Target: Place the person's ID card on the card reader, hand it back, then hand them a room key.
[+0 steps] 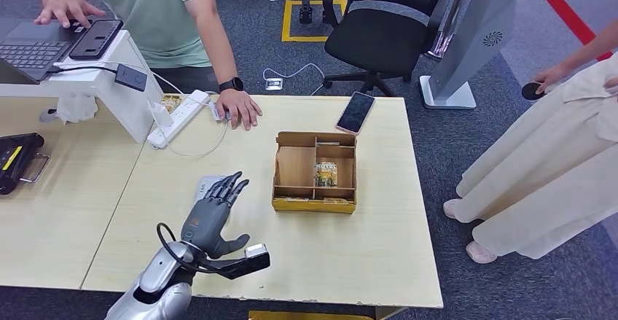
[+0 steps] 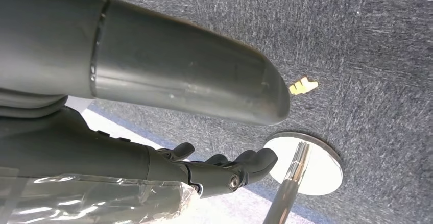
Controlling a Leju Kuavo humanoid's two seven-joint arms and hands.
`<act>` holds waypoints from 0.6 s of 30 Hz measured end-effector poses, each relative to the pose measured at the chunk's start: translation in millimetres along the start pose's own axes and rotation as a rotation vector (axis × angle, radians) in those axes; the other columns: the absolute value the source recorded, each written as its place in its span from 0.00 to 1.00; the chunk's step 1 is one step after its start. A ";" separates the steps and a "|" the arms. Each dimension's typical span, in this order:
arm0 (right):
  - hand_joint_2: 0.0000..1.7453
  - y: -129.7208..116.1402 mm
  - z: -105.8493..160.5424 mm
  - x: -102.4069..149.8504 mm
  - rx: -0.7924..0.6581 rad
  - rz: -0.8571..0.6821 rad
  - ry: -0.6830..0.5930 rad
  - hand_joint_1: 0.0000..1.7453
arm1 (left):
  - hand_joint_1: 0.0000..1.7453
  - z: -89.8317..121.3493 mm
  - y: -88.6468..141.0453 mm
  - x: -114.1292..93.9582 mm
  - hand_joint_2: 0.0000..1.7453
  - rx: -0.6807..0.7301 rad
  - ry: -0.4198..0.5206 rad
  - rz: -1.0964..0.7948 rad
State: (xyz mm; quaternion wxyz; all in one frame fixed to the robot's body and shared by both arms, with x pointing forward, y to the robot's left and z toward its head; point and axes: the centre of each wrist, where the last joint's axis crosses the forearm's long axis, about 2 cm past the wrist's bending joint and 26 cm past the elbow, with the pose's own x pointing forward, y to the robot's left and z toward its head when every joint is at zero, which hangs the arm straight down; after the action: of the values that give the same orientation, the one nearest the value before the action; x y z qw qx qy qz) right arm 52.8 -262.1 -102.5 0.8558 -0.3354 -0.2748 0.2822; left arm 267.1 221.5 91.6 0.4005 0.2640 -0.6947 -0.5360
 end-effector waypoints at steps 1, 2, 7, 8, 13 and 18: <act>0.00 -0.1 -0.1 0.0 0.000 0.000 0.000 0.00 | 0.00 -0.1 -0.4 -1.6 0.00 -0.002 0.005 -0.005; 0.00 -0.1 -0.1 0.0 -0.001 0.000 0.000 0.00 | 0.00 -0.1 -0.8 -3.3 0.00 -0.003 0.010 -0.010; 0.00 -0.2 -0.2 0.0 -0.001 0.000 0.000 0.00 | 0.00 0.1 -1.3 -10.0 0.00 -0.005 0.037 -0.013; 0.00 -0.2 -0.2 0.0 -0.001 0.000 0.000 0.00 | 0.00 0.1 -1.5 -10.6 0.00 -0.005 0.040 -0.013; 0.00 -0.4 -0.4 0.0 -0.002 0.000 0.000 0.00 | 0.00 0.1 -2.7 -12.3 0.25 -0.010 0.047 -0.013; 0.00 -0.6 -0.5 -0.2 -0.003 0.000 0.001 0.00 | 0.00 -0.4 -3.4 -11.0 1.00 -0.008 0.037 -0.010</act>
State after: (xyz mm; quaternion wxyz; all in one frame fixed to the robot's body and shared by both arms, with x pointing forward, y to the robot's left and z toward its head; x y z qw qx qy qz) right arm 53.1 -262.8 -102.4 0.8554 -0.3369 -0.2748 0.2816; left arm 273.2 229.1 85.4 0.4116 0.2759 -0.6837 -0.5358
